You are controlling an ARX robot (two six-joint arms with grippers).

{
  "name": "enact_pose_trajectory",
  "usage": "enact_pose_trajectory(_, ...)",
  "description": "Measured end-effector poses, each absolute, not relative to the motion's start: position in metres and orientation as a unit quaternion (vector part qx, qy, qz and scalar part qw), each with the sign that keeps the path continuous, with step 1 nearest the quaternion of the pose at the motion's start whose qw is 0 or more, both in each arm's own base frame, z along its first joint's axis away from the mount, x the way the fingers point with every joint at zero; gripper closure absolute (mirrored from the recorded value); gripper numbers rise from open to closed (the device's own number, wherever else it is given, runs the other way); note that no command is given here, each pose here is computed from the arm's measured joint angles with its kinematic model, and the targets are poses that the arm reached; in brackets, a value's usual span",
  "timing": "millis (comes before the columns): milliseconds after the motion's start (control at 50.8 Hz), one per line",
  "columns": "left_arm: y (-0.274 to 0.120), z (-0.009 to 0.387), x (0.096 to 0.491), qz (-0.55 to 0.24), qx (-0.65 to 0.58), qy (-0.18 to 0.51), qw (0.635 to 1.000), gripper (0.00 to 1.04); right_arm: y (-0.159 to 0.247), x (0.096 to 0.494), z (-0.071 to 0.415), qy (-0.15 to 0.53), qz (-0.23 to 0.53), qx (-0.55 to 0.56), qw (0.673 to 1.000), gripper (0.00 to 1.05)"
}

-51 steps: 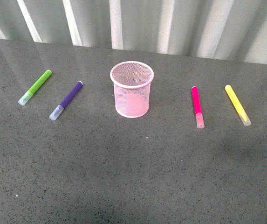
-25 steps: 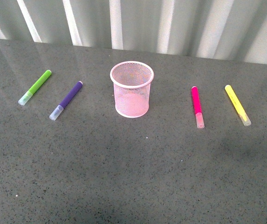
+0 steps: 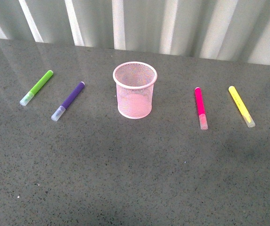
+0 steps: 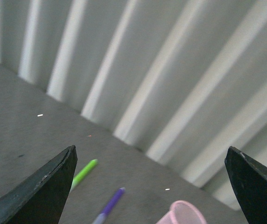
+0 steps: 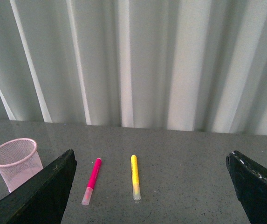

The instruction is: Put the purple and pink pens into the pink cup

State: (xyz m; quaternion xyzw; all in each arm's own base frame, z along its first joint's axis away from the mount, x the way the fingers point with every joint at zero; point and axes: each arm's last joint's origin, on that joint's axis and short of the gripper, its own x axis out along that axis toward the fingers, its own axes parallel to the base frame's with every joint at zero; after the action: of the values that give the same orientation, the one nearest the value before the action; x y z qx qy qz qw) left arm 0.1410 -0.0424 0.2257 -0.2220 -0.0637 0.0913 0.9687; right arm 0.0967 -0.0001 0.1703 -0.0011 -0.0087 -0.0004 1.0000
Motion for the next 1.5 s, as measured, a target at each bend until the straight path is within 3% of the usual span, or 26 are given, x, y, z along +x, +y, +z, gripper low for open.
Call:
enact_pose_trajectory(79,-0.066,0.249,0.178,0.066,-0.217,-0.055,0.972,0.07,0.0,0.097,0.17,-0.009,0.0,-0.001,1.0,0.07)
enact_pose_trajectory(177,-0.108,0.253,0.254,0.023,-0.163,0.044,0.985,0.07,0.0,0.097,0.17,-0.009,-0.001,-0.001,1.0,0.07)
enact_pose_trajectory(276,-0.143,0.226,0.321,0.0,-0.104,0.177,0.979,0.07,0.0,0.097,0.17,-0.009,-0.001,-0.001,1.0,0.07)
enact_pose_trajectory(413,-0.165,0.187,0.383,0.042,-0.026,0.294,0.954,0.07,0.0,0.097,0.17,-0.009,-0.001,-0.001,1.0,0.07)
enact_pose_trajectory(512,-0.167,0.163,0.416,0.062,-0.004,0.331,0.942,0.07,0.0,0.097,0.17,-0.009,-0.001,-0.001,1.0,0.07)
enact_pose_trajectory(827,-0.133,0.161,0.452,0.076,-0.04,0.337,0.938,0.07,0.0,0.097,0.17,-0.009,-0.001,-0.001,1.0,0.07)
enact_pose_trajectory(1142,-0.086,0.136,0.46,0.098,0.019,0.374,0.922,0.07,0.0,0.097,0.17,-0.009,-0.001,-0.001,1.0,0.07)
enact_pose_trajectory(1496,-0.082,0.095,0.465,0.09,0.043,0.428,0.898,0.07,0.0,0.097,0.17,-0.009,-0.001,-0.001,1.0,0.07)
